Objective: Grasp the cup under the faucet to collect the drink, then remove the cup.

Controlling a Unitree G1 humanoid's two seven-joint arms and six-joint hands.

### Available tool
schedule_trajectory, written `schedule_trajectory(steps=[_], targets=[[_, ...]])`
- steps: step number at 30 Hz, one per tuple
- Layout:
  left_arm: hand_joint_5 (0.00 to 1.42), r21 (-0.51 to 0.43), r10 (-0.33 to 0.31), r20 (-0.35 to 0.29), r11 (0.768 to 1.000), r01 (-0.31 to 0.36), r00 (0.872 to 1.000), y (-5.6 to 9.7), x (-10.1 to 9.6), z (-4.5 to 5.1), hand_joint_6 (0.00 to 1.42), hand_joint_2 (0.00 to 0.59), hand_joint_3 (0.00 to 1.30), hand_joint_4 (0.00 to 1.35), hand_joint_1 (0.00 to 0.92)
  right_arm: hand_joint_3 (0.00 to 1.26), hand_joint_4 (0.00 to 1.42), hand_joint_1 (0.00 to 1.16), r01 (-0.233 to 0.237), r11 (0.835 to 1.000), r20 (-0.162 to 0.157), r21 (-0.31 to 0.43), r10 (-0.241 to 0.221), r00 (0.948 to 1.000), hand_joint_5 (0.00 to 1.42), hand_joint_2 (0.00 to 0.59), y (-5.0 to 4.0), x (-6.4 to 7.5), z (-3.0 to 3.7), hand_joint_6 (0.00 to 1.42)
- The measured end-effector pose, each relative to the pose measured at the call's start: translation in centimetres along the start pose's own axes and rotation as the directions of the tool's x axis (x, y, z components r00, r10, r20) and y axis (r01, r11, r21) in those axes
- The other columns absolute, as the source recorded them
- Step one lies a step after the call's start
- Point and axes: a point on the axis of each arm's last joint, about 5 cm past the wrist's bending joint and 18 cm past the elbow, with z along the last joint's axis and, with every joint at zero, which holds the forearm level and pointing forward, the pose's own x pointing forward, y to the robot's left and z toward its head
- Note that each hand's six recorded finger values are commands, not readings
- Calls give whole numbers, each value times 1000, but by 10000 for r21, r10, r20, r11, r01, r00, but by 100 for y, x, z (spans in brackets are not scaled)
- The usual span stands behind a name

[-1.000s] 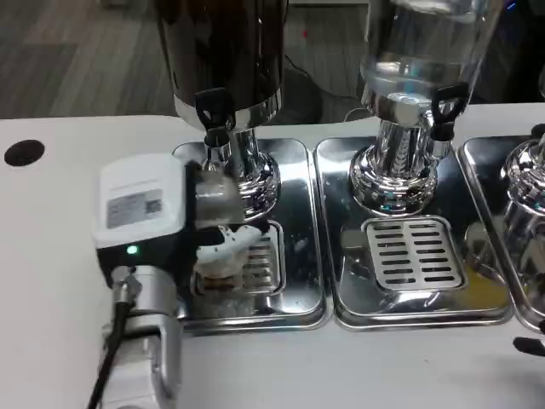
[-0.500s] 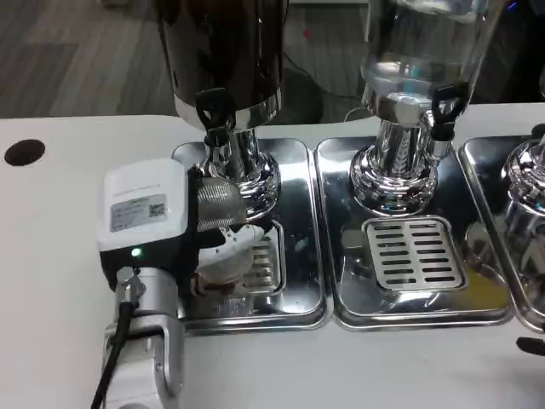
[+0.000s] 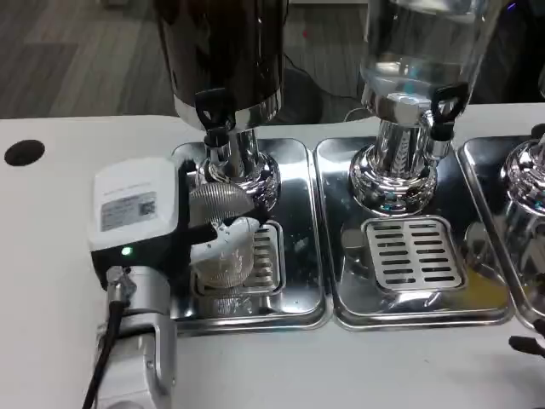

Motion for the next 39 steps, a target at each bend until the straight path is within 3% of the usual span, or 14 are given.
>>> schedule_trajectory(steps=[6, 12, 17, 22, 31, 39], targets=[[535, -301, 782, -64, 9965, -784, 9969, 141, -44, -77, 842, 42, 296, 258, 78, 208, 32, 495, -48, 10000, 69, 10, 48, 10000, 0, 410, 13, 28, -1, 0], [547, -891, 1176, 5, 9891, -1170, 9931, 242, -167, -145, 842, 46, 296, 246, 72, 208, 32, 495, -195, 9998, 46, -5, 195, 9998, 0, 409, 31, 51, -2, 0], [617, -1616, 2173, 342, 9644, -2091, 9755, 462, -238, -193, 894, 60, 270, 192, 78, 208, 32, 495, -296, 9996, 92, 11, 296, 9995, 0, 409, 56, 72, 7, 0], [707, -2491, 2712, 634, 9362, -2479, 9604, 610, -274, -200, 970, 62, 239, 167, 79, 208, 32, 495, -319, 9995, 159, 34, 319, 9994, 0, 409, 75, 81, 17, 0], [788, -3796, 2162, 1125, 9114, -1591, 9699, 720, -223, -152, 1044, 63, 225, 154, 79, 209, 32, 489, -307, 9995, 167, 80, 306, 9994, 0, 403, 90, 69, 28, 0], [905, -4207, 1576, 1802, 9046, -688, 9709, 701, -174, -4, 1106, 64, 347, 299, 79, 202, 32, 486, -254, 9996, 52, 81, 253, 9997, 0, 402, 83, 36, 27, 0]])
